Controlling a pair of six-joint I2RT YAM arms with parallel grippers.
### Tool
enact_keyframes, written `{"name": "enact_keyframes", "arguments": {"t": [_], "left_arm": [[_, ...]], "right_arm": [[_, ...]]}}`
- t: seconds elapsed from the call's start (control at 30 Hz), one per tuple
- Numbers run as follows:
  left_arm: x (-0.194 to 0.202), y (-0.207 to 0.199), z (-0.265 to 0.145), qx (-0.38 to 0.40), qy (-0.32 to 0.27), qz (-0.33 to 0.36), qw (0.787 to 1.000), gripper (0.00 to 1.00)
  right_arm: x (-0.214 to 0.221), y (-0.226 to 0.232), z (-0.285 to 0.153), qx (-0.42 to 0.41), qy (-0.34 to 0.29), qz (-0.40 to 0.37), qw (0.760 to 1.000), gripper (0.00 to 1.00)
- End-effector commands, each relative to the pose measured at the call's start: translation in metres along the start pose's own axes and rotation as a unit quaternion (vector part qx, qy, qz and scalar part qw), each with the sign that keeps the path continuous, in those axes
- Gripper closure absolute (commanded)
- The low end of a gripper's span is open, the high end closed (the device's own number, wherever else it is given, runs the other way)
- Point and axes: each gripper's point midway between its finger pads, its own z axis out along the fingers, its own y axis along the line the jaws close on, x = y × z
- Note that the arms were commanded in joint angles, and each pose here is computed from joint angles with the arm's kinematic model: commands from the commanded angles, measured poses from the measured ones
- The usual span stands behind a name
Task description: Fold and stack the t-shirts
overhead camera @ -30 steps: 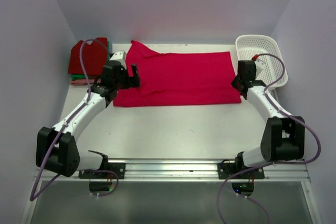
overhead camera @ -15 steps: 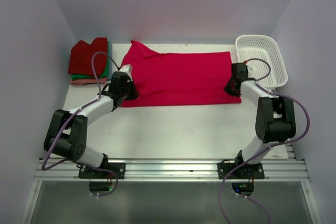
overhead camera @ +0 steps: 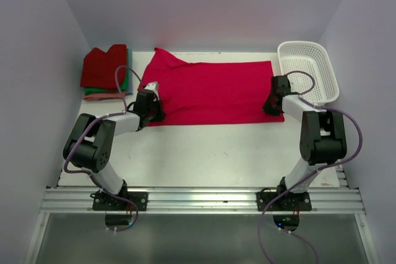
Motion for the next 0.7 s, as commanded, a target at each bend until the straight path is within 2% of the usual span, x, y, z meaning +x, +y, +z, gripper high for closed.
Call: {"name": "enact_keyframes", "arguments": {"t": [0.0, 0.2, 0.33, 0.53, 0.67], "left_arm": [[0.022, 0.010, 0.005, -0.015, 0.042, -0.012, 0.999, 1.00], [0.056, 0.020, -0.021, -0.065, 0.141, -0.059, 0.986, 1.00], [0.095, 0.013, -0.041, -0.046, 0.217, -0.092, 0.971, 1.00], [0.136, 0.012, -0.064, -0.036, 0.271, -0.128, 0.953, 1.00], [0.144, 0.006, -0.078, -0.017, 0.281, -0.141, 0.949, 1.00]], "right_arm": [[0.003, -0.007, -0.017, 0.005, 0.005, -0.026, 1.000, 1.00], [0.028, -0.025, -0.020, 0.039, 0.050, -0.035, 0.997, 1.00], [0.051, -0.039, -0.023, 0.065, 0.090, -0.038, 0.993, 1.00], [0.075, -0.058, -0.025, 0.107, 0.119, -0.049, 0.986, 1.00], [0.089, -0.063, -0.032, 0.122, 0.142, -0.059, 0.981, 1.00]]}}
